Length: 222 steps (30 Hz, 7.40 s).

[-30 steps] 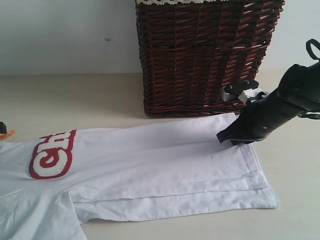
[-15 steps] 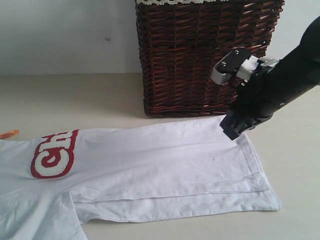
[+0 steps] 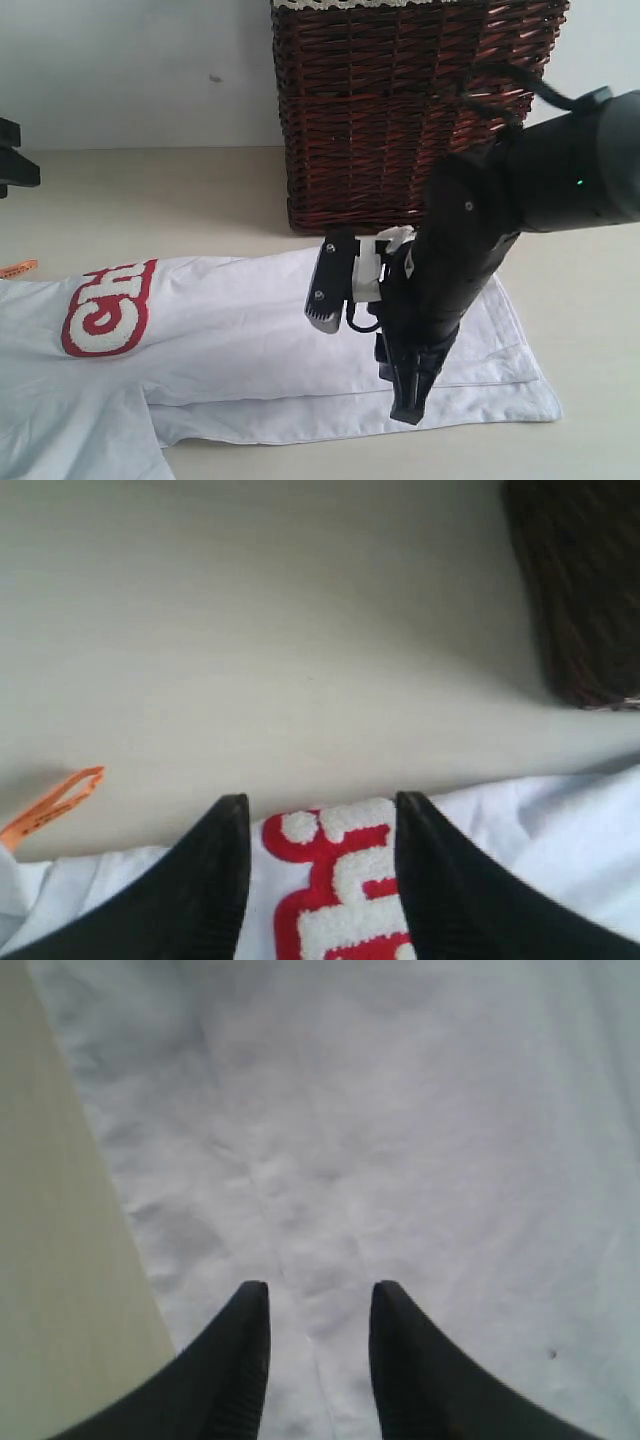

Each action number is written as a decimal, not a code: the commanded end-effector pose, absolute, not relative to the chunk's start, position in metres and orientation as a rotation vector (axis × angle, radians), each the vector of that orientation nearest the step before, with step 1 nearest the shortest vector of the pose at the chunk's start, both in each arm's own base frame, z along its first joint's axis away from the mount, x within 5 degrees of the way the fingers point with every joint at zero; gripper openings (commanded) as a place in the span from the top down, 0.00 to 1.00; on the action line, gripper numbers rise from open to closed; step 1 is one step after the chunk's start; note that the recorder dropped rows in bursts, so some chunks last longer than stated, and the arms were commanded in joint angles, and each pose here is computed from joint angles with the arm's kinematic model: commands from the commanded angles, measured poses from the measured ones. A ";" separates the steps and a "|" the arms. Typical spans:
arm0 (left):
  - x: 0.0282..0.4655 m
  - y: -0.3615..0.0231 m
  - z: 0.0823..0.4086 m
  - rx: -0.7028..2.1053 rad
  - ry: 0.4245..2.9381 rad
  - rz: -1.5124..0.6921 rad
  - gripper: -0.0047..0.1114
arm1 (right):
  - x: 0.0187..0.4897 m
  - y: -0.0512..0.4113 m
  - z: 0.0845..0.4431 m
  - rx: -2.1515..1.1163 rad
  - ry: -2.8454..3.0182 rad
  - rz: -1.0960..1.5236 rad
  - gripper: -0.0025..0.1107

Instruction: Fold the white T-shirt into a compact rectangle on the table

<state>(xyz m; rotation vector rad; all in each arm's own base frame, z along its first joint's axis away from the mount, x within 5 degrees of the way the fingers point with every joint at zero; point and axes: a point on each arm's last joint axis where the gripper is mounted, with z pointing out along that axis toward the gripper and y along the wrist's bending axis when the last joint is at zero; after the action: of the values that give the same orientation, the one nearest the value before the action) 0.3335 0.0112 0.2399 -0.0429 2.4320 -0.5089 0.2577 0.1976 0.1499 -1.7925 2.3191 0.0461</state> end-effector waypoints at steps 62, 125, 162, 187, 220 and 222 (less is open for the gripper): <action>0.319 -0.045 0.199 0.428 2.703 -0.571 0.56 | 0.319 0.109 0.140 -0.831 2.692 -0.216 0.54; 0.110 -0.205 0.123 1.535 2.895 0.088 0.44 | 0.320 0.112 0.234 -0.676 2.555 -0.021 0.55; 0.219 -0.202 0.199 1.707 2.050 0.630 0.61 | 0.321 0.114 0.234 -0.677 2.542 0.000 0.55; 0.285 -0.130 0.162 0.909 2.690 -0.017 0.59 | 0.321 0.114 0.235 -0.670 2.536 0.005 0.55; 0.321 -0.056 0.191 0.414 2.848 -0.023 0.42 | 0.321 0.114 0.235 -0.674 2.537 0.000 0.55; 0.320 -0.045 0.185 0.379 2.856 -0.062 0.42 | 0.321 0.114 0.234 -0.674 2.538 0.000 0.55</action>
<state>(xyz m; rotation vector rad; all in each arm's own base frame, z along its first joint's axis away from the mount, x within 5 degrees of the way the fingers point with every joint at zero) 0.3219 -0.0581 0.1916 0.4339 2.8404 -0.0105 0.3199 0.1163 0.2295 -0.6751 2.5530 0.0070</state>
